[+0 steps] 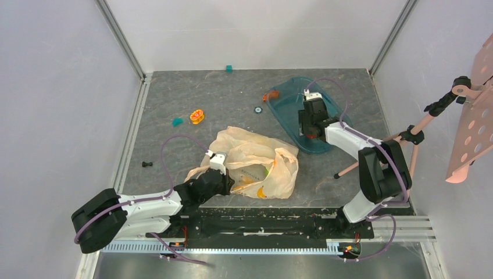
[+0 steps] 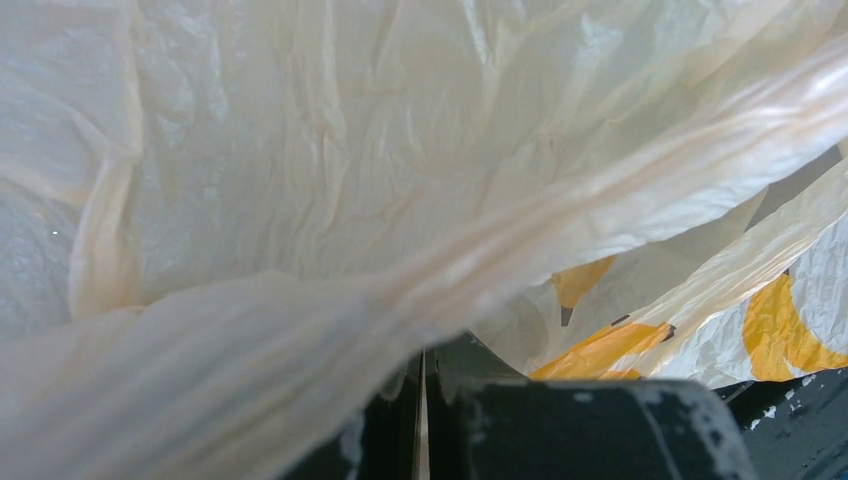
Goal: Take the fake fruits out of the plastic bag
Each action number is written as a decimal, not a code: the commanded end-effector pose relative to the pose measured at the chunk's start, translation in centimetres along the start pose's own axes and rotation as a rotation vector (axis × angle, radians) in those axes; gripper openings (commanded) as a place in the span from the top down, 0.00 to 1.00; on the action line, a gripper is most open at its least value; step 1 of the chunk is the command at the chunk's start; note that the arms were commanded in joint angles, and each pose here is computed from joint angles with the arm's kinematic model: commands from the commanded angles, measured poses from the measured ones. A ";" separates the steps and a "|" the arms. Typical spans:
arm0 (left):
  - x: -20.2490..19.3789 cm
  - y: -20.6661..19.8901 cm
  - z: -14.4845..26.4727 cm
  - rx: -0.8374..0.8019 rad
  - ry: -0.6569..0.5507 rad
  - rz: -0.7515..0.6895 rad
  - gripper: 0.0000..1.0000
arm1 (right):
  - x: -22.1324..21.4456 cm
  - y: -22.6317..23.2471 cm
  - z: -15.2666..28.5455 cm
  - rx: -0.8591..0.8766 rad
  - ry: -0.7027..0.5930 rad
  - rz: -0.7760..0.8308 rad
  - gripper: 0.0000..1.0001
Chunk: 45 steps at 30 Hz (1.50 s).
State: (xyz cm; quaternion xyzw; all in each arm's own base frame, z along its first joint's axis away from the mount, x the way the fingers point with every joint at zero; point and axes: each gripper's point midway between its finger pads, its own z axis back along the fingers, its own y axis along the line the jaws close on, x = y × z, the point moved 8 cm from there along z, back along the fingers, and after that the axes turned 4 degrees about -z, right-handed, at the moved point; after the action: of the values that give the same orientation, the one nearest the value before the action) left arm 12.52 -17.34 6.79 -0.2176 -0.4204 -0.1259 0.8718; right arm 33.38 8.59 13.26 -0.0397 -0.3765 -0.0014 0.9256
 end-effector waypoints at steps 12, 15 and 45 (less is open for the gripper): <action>0.9 -0.1 -0.2 0.013 -0.031 -0.005 0.98 | -1.0 0.2 -2.4 -0.030 0.069 0.041 0.44; 0.9 -0.1 -0.2 0.013 -0.030 -0.004 0.98 | -1.2 0.3 -2.4 -0.026 0.074 0.046 0.37; 0.8 -0.2 -0.2 0.009 -0.015 -0.005 0.98 | 7.6 1.3 11.7 0.384 -0.397 0.051 0.02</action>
State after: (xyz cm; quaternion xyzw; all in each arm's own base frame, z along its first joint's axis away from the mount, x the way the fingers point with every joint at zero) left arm 12.39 -17.12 6.42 -0.2090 -0.4129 -0.1281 0.8772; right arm 31.84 8.50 27.46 0.0380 -0.5662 0.0261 0.8230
